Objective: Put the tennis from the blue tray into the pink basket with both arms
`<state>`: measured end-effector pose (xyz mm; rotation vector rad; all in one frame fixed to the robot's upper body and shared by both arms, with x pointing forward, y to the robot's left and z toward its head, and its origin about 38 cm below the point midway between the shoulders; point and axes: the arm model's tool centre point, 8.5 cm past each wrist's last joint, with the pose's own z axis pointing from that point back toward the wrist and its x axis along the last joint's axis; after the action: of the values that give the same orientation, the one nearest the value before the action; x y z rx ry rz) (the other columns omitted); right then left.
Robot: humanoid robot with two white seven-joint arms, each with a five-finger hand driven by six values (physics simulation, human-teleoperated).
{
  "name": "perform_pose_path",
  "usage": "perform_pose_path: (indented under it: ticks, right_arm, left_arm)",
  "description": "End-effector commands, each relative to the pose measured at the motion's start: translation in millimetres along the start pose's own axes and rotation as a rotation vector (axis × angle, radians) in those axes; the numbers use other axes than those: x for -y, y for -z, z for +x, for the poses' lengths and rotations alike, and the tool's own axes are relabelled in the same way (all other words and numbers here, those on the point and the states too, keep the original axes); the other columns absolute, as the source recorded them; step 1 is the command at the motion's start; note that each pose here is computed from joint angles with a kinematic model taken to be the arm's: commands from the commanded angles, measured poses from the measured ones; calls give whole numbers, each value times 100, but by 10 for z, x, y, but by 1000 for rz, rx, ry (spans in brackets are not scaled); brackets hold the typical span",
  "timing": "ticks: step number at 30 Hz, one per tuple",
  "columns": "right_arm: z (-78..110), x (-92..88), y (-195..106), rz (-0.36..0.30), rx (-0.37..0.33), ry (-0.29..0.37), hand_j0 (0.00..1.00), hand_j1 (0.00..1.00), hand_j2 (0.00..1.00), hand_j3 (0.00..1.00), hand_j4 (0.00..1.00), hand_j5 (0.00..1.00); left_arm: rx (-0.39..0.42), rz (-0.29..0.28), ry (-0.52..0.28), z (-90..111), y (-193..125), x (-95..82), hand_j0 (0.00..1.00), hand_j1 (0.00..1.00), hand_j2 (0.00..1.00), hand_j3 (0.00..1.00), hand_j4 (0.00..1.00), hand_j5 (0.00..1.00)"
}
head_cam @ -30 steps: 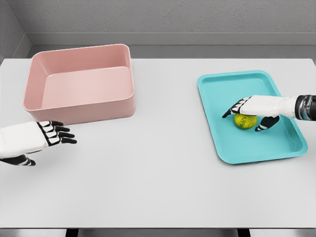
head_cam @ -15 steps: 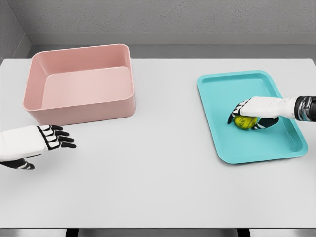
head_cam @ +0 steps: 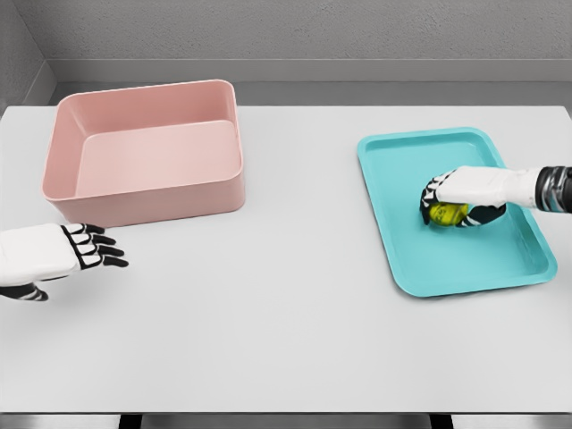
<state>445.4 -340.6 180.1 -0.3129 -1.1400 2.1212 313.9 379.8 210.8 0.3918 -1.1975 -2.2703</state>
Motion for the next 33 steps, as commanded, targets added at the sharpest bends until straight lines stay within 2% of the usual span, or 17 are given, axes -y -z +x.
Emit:
perform_pose_path:
  ticks: [1, 4, 7, 9, 11, 18, 22, 28, 30, 33]
  right_arm:
    - [25, 122, -72, -35, 1, -16, 42, 42, 42, 42, 42, 42]
    - [-14, 216, -175, -63, -17, -22, 42, 42, 42, 42, 42, 42]
    - [96, 414, -324, -101, -7, -84, 42, 42, 42, 42, 42, 42]
    - [263, 515, -355, -110, 25, -141, 42, 42, 42, 42, 42, 42]
    - [432, 587, -389, -109, 55, -197, 42, 42, 42, 42, 42, 42]
    - [993, 735, -293, -137, 184, -327, 40, 40, 40, 40, 40, 40]
    - [1141, 778, -261, -153, 220, -354, 40, 40, 40, 40, 40, 40]
    - [1375, 883, -5, -209, 304, -355, 39, 39, 39, 39, 39, 39]
    - [1463, 936, 74, -232, 333, -357, 39, 39, 39, 39, 39, 39]
    - [1617, 924, 245, -228, 379, -368, 39, 39, 39, 39, 39, 39]
  left_arm:
    - [-7, -9, 16, -10, -3, -4, 100, 100, 100, 100, 100, 100]
    - [-25, -19, 71, -40, 4, -51, 100, 100, 100, 100, 100, 100]
    - [-16, 1, 39, -36, 16, -43, 100, 100, 100, 100, 100, 100]
    - [14, 27, -42, 1, 55, 7, 100, 100, 100, 100, 100, 100]
    - [12, 30, -54, -11, 51, 14, 100, 100, 100, 100, 100, 100]
    - [12, 34, -63, -16, 55, 25, 100, 100, 100, 100, 100, 100]
    - [14, 38, -64, -13, 66, 20, 100, 100, 100, 100, 100, 100]
    - [14, 42, -67, -14, 86, 32, 100, 100, 100, 100, 100, 100]
    - [-6, 36, -82, -77, 56, 73, 100, 100, 100, 100, 100, 100]
    - [-8, 34, -85, -84, 49, 83, 100, 100, 100, 100, 100, 100]
